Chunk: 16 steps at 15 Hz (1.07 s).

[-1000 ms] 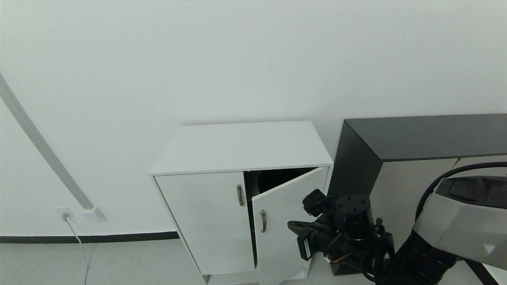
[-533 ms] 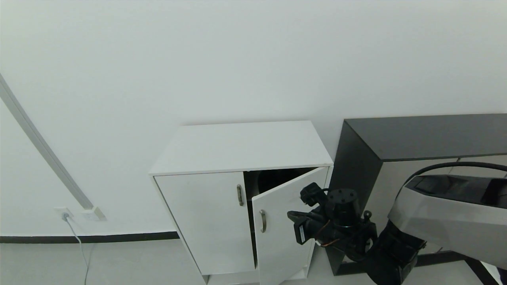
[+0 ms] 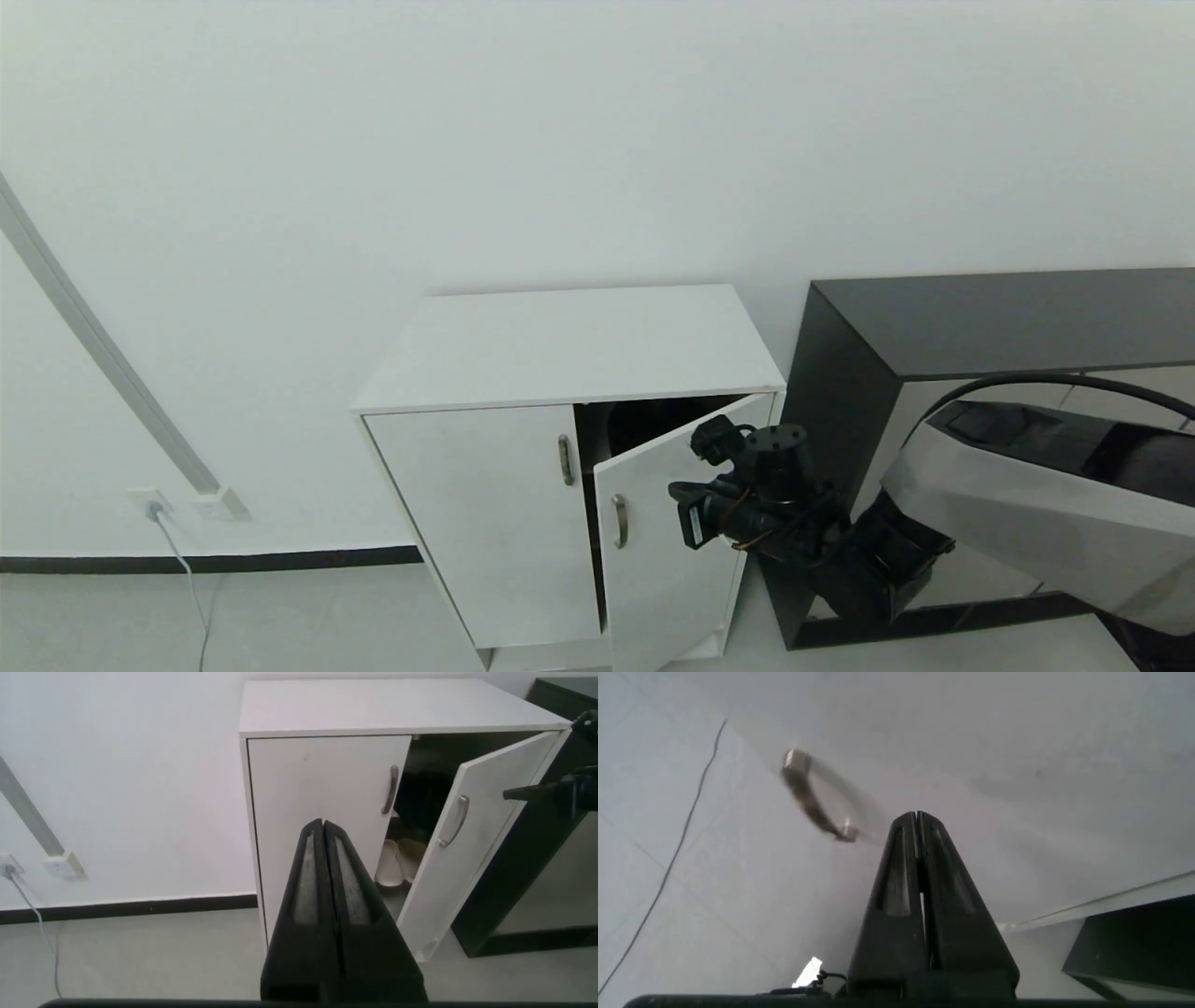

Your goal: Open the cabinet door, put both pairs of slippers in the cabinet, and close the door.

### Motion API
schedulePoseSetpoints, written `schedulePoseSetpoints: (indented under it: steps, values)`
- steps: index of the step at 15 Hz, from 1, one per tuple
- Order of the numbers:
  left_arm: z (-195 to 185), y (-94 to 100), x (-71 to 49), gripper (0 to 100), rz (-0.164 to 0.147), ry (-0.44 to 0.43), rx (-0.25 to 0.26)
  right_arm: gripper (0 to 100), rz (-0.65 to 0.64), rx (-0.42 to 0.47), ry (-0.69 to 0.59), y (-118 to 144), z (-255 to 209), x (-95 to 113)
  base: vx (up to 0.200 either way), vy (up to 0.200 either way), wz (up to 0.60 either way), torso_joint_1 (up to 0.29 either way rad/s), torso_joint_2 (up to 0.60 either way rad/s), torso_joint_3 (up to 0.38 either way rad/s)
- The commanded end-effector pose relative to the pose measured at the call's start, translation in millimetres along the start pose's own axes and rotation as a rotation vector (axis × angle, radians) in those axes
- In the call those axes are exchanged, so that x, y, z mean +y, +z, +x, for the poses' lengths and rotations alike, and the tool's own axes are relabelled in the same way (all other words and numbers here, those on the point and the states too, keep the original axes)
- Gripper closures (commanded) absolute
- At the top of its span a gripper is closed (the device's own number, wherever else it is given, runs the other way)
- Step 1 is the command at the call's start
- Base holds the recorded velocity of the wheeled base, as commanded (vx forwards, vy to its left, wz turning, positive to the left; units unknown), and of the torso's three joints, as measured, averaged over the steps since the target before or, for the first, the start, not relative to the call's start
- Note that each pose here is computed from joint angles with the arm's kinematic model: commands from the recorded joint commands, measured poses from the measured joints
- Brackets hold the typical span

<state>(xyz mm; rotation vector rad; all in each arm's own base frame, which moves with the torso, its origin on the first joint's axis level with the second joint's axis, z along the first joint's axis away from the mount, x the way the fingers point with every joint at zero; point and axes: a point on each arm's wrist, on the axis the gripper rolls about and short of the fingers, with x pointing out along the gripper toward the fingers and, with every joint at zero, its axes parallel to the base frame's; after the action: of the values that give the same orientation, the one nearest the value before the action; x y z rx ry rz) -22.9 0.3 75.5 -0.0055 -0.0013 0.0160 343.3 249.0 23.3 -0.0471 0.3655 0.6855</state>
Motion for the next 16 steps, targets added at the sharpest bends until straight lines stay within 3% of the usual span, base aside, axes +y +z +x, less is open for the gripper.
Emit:
schedulePoseSetpoints:
  steps: [1, 16]
  values:
    - [0, 0.0, 0.0, 100, -0.001, 0.001, 0.001, 100, 0.003, 0.002, -0.009, -3, 14, -6, 0.0, 0.0, 0.0, 0.0, 0.0, 0.0]
    - [0, 0.0, 0.0, 100, -0.001, 0.001, 0.001, 100, 0.032, 0.017, -0.085, 10, 46, -46, 0.0, 0.0, 0.0, 0.0, 0.0, 0.0]
